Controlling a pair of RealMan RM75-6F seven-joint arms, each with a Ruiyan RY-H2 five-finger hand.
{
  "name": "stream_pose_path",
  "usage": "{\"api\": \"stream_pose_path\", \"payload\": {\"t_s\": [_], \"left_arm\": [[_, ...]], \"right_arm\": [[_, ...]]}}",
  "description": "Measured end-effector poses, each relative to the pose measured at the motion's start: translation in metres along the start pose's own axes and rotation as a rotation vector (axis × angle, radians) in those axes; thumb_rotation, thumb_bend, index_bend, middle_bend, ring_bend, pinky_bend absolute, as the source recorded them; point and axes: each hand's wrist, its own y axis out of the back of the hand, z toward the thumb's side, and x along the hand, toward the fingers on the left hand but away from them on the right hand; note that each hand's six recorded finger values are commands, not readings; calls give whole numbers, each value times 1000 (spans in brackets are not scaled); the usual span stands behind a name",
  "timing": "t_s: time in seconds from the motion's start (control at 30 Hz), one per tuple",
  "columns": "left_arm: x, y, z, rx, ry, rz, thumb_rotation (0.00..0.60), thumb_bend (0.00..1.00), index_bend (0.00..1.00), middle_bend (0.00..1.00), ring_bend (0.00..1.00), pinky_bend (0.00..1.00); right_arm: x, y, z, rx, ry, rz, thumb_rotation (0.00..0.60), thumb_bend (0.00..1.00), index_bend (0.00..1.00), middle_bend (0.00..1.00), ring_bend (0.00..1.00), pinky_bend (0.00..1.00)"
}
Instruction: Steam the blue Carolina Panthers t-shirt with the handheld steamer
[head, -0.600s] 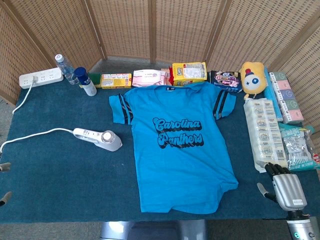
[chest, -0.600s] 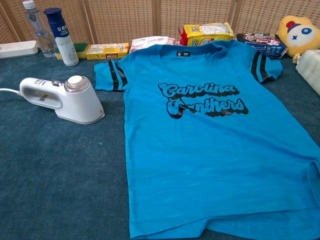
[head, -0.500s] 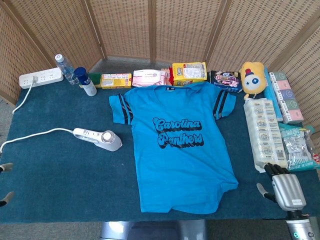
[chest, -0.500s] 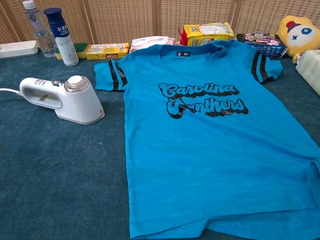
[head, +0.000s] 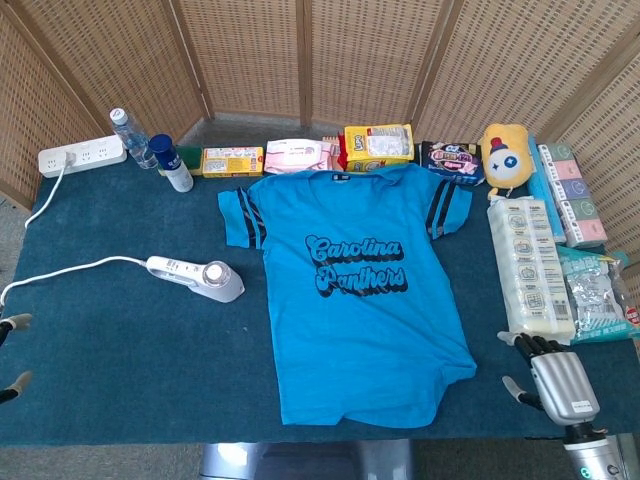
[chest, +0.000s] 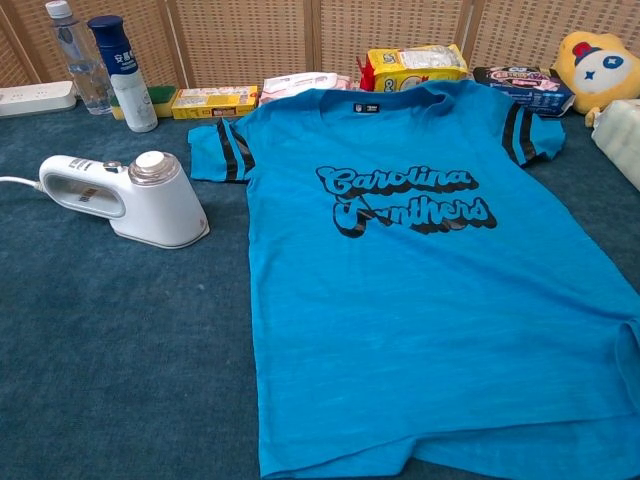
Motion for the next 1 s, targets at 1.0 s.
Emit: {"api": "stream_pose_path", "payload": {"t_s": [1.0], "left_arm": [[9,9,16,18,-50,-12,600,232,207,312,234,313]], "right_arm": [[-32,-66,28,59,167,88,600,225,267,319,285,326]]}}
